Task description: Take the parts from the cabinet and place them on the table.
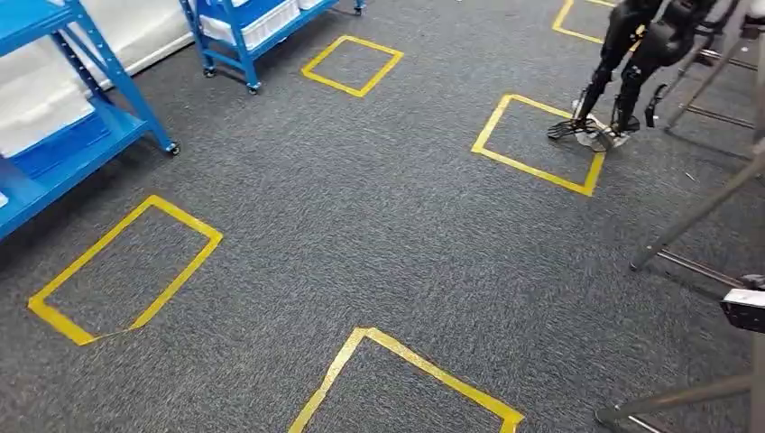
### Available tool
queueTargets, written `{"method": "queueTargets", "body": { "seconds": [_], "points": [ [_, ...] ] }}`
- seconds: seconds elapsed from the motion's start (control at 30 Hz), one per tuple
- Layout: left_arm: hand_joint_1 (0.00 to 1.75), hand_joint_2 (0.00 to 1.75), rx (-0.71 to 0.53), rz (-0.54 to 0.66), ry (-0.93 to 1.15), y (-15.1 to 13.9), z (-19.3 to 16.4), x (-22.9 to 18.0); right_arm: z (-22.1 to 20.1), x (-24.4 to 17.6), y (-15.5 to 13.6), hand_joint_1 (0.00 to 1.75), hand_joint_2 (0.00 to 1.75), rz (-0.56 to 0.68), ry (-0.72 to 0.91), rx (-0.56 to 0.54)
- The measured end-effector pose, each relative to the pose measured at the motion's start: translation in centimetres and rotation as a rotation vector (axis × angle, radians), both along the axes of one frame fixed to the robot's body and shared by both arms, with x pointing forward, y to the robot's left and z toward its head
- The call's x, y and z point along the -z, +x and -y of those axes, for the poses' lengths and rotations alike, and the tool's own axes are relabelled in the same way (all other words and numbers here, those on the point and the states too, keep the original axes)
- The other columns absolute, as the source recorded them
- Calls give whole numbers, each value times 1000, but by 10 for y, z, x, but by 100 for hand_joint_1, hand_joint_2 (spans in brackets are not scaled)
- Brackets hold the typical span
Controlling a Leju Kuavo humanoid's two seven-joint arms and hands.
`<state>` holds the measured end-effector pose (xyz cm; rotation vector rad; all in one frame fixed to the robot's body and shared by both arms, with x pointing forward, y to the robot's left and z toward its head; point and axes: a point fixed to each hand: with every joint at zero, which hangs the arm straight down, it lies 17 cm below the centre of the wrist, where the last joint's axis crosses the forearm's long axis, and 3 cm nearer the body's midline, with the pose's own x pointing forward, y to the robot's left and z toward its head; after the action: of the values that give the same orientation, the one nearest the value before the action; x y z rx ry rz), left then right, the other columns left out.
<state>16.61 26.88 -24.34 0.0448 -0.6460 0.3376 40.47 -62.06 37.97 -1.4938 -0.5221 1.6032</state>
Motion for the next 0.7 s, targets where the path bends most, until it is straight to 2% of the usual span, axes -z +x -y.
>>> {"method": "queueTargets", "body": {
  "seconds": [0.27, 0.7],
  "points": [
    [0, 0, 0, 2, 0, 1, 0, 0, 0, -7, 0, 0, 0, 19, 2, 1],
    [0, 0, 2, -2, 0, -1, 0, 0, -1, 5, -1, 0, 0, -4, 12, -6]
  ]
}}
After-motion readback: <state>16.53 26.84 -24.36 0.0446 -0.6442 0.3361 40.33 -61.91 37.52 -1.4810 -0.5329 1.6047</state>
